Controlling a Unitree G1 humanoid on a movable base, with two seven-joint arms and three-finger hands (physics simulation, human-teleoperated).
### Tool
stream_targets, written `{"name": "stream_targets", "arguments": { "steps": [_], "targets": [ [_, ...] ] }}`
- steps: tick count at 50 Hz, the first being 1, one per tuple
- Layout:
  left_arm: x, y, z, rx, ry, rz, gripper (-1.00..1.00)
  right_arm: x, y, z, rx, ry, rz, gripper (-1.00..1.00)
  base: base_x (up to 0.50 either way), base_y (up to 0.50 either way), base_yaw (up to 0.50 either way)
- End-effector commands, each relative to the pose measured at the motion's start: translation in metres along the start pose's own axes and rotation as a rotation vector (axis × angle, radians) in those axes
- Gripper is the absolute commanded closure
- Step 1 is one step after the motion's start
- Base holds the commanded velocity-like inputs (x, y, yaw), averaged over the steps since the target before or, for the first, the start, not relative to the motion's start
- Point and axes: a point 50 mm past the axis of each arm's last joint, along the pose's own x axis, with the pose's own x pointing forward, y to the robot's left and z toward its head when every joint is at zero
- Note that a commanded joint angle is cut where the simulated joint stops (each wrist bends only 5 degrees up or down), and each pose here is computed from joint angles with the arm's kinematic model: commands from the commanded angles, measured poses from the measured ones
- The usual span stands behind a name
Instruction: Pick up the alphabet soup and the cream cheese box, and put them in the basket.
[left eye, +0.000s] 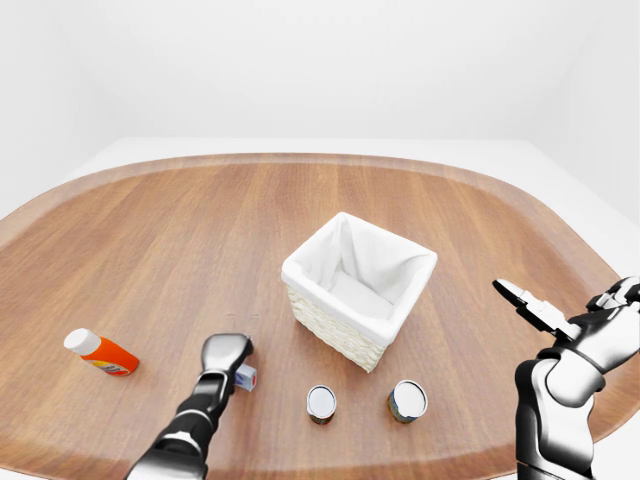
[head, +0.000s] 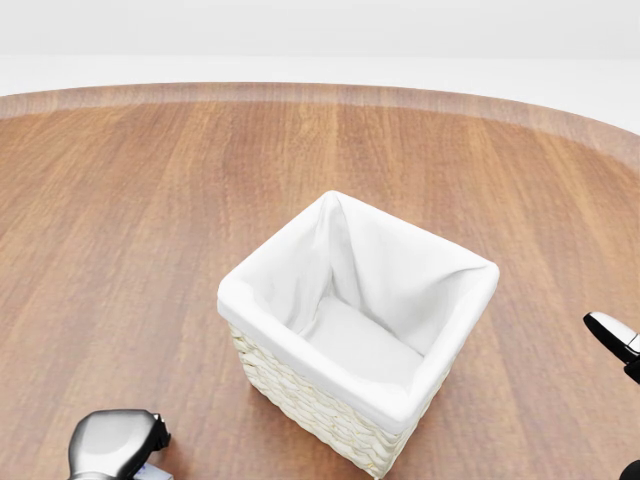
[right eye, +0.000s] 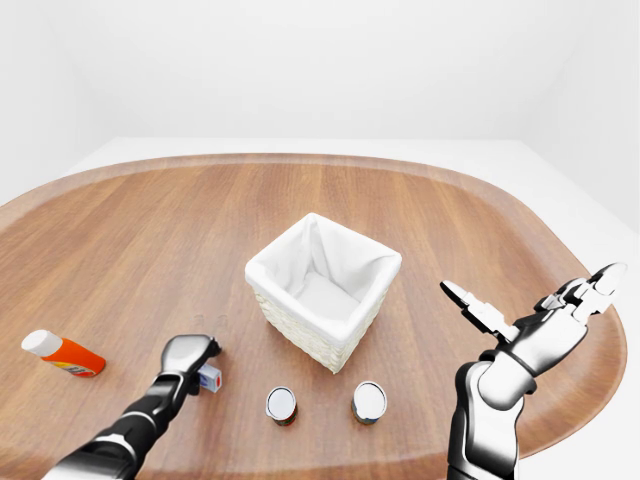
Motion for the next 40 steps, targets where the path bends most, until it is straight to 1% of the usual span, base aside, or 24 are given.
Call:
{"name": "stream_targets", "arguments": {
  "steps": [1,4,10,14,18,23,29,32,33,35,38,39,40],
  "targets": [
    [-0.033,-0.039,-0.017,0.035,0.026,-0.109,1.00,0.000,0.000,0.000,-0.001,0.001,0.001,-1.00,0.00,0.00,0.00],
    [-0.032,-0.037,-0.018,0.034,0.024,-0.089,1.00,0.000,0.000,-0.001,-0.003,0.003,0.001,-1.00,0.00,0.00,0.00],
    [-0.031,-0.025,-0.018,0.014,0.022,0.004,1.00,0.000,0.001,-0.001,-0.005,0.002,0.003,-1.00,0.00,0.00,0.00],
    [-0.032,-0.021,-0.018,0.013,0.018,0.032,1.00,0.000,0.000,-0.001,-0.006,0.001,0.002,-1.00,0.00,0.00,0.00],
    [-0.034,-0.016,-0.018,0.010,0.014,0.072,1.00,0.000,0.001,-0.002,-0.009,0.003,0.003,-1.00,0.00,0.00,0.00],
    [-0.037,-0.005,-0.018,0.017,0.014,0.151,1.00,0.000,0.001,-0.002,-0.011,0.006,0.003,-1.00,0.00,0.00,0.00],
    [-0.041,0.005,-0.018,0.021,0.025,0.219,1.00,0.001,0.001,-0.003,-0.012,0.005,0.003,-1.00,0.00,0.00,0.00],
    [-0.041,0.007,-0.018,0.016,0.025,0.229,1.00,0.001,0.001,-0.002,-0.013,0.005,0.003,-1.00,0.00,0.00,0.00],
    [-0.040,0.009,-0.019,0.021,0.047,0.236,1.00,0.001,0.001,-0.003,-0.014,0.006,0.003,-1.00,0.00,0.00,0.00],
    [-0.040,0.010,-0.016,0.020,0.033,0.247,1.00,0.001,0.001,-0.003,-0.016,0.007,0.003,-1.00,0.00,0.00,0.00],
    [-0.038,0.012,-0.016,0.024,0.045,0.254,1.00,0.001,0.001,-0.005,-0.020,0.012,0.004,-1.00,0.00,0.00,0.00],
    [-0.037,0.016,-0.015,0.014,0.039,0.270,1.00,0.001,0.001,-0.003,-0.018,0.006,0.005,-1.00,0.00,0.00,0.00],
    [-0.038,0.017,-0.016,0.013,0.053,0.280,1.00,0.001,0.001,-0.002,-0.018,0.006,0.004,-1.00,0.00,0.00,0.00]
  ]
}}
